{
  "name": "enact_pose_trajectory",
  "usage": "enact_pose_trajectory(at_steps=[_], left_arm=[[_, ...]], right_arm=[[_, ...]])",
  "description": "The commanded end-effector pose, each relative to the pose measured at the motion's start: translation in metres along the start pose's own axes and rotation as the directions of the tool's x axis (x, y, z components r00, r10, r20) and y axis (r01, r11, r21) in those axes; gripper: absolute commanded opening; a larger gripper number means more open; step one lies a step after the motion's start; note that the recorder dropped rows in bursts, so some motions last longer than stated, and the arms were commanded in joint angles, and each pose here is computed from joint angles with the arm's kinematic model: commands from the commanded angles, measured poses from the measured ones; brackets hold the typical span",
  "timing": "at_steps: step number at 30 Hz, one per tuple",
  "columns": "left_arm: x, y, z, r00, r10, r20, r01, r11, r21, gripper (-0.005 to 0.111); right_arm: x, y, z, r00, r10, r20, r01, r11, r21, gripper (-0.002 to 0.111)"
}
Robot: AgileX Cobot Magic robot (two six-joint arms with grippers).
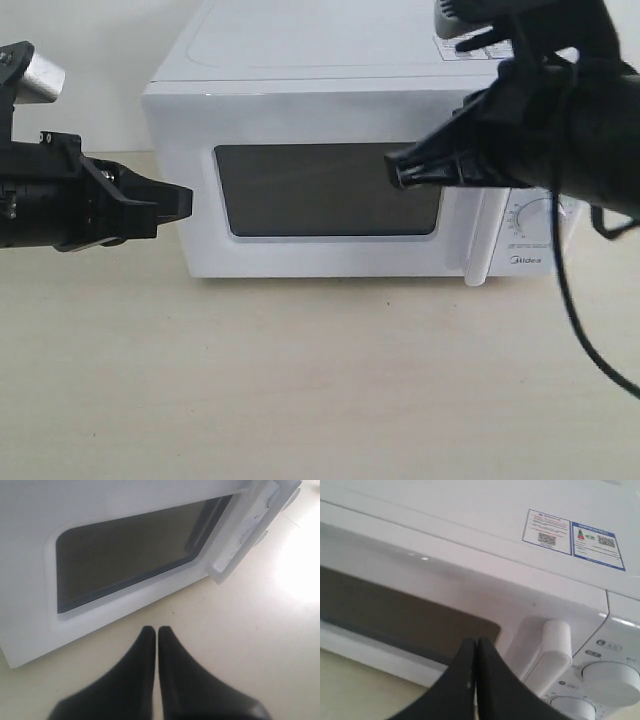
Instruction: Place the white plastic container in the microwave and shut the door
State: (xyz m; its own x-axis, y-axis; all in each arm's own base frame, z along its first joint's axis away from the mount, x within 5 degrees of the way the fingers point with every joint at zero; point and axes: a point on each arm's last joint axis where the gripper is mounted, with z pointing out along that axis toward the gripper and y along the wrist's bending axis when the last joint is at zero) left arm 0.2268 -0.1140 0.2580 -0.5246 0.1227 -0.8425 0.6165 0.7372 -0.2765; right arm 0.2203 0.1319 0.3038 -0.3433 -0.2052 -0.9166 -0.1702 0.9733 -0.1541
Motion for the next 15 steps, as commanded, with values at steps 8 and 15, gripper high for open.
enact_pose_trajectory(at_steps=[8, 15], left_arm=[[-0.002, 0.0, 0.0, 1.0, 0.004, 0.008, -0.004, 1.0, -0.005, 0.004], [-0.002, 0.0, 0.0, 1.0, 0.004, 0.008, -0.004, 1.0, -0.005, 0.004]], right_arm=[[0.001, -0.013, -0.098, 0.971, 0.1, 0.216, -0.042, 0.965, -0.257, 0.0], [-0.005, -0.035, -0.12, 0.941, 0.181, 0.286, -0.1, 0.956, -0.277, 0.0]])
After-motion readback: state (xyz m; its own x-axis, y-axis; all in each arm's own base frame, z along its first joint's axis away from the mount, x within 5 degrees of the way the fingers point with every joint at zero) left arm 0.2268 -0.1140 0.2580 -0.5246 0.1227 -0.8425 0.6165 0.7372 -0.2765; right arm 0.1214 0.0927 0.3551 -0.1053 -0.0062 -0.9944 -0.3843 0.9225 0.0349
